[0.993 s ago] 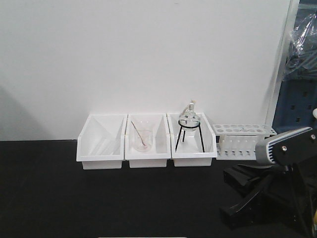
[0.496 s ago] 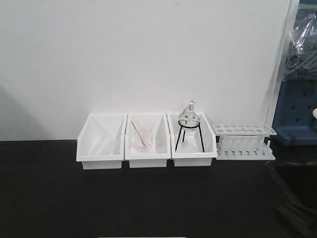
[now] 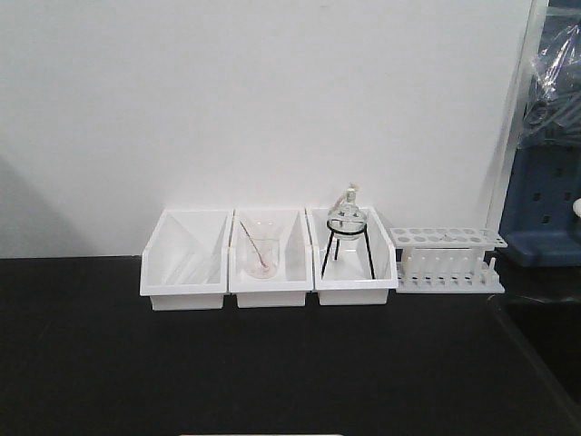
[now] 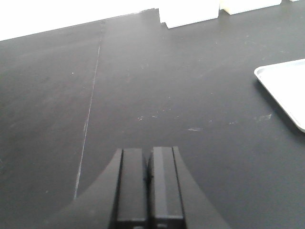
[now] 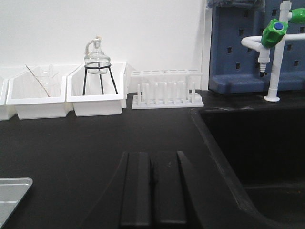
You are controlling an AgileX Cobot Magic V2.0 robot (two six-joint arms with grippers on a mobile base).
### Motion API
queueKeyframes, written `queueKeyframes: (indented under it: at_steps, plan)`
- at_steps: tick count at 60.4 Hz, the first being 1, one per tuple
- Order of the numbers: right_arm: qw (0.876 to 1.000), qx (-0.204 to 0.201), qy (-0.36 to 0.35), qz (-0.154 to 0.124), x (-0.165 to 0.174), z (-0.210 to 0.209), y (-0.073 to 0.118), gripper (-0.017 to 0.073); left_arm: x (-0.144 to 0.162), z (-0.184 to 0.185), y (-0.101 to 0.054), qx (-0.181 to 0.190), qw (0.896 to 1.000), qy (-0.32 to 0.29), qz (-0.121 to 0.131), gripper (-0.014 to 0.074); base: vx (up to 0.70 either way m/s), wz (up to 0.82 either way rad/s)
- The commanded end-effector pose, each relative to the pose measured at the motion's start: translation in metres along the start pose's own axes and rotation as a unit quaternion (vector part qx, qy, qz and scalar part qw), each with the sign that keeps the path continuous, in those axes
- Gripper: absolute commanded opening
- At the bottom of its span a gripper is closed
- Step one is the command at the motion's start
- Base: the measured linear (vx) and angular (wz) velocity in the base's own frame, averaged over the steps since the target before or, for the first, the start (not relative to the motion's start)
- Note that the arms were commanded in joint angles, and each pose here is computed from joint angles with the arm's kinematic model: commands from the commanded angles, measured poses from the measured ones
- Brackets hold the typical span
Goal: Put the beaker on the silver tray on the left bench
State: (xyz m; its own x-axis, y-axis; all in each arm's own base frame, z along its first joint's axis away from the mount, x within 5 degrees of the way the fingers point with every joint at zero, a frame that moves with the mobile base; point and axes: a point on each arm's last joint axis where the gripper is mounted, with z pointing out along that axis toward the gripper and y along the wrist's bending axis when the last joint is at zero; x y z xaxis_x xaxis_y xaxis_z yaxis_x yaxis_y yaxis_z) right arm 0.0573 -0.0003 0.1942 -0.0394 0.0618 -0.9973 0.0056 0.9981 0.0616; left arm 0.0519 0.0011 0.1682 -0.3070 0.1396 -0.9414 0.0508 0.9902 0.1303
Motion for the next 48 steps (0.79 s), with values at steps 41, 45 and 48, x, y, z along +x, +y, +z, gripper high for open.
queueKeyframes:
  at_steps: [41,45,48]
  plan:
    - [0.999,0.003,-0.036,-0.036,-0.0042,-0.0013,-0.0002,-0.0011,-0.0016,0.0017,-0.0010,0.003,0.999,-0.035,0.000,0.0001,0.00,0.00]
    - [0.999,0.003,-0.036,-0.036,-0.0042,-0.0013,-0.0002,-0.0011,-0.0016,0.0017,-0.0010,0.003,0.999,-0.035,0.000,0.0001,0.00,0.00]
    - [0.999,0.003,-0.036,-0.036,-0.0042,-0.0013,-0.0002,-0.0011,-0.0016,0.0017,-0.0010,0.003,0.999,-0.035,0.000,0.0001,0.00,0.00]
